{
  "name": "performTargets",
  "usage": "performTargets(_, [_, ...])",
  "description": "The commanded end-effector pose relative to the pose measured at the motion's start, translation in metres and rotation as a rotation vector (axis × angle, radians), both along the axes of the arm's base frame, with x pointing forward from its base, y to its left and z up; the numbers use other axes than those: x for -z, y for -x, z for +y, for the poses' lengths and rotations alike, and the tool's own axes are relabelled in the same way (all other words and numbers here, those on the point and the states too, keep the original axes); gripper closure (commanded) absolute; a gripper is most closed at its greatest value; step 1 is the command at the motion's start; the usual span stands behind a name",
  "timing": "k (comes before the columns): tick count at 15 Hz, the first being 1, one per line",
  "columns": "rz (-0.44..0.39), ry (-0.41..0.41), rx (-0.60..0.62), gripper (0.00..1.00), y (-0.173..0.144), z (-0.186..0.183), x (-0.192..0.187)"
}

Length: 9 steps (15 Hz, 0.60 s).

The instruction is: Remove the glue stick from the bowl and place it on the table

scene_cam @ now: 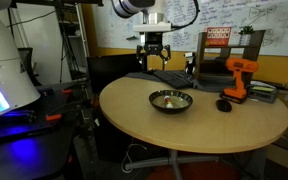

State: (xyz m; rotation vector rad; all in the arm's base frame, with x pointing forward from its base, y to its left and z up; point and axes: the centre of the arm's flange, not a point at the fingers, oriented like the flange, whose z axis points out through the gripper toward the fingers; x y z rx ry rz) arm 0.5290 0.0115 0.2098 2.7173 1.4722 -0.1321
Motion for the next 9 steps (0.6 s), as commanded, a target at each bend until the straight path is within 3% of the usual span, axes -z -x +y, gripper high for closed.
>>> performTargets(1, [0.015,-0.065,-0.071,0.00,-0.031,-0.018,0.033])
performTargets(4, [0.045,-0.086,-0.159,0.00,-0.044,-0.022,0.061])
performTargets(9, [0.056,-0.096,-0.204,0.00,-0.060,-0.019,0.094])
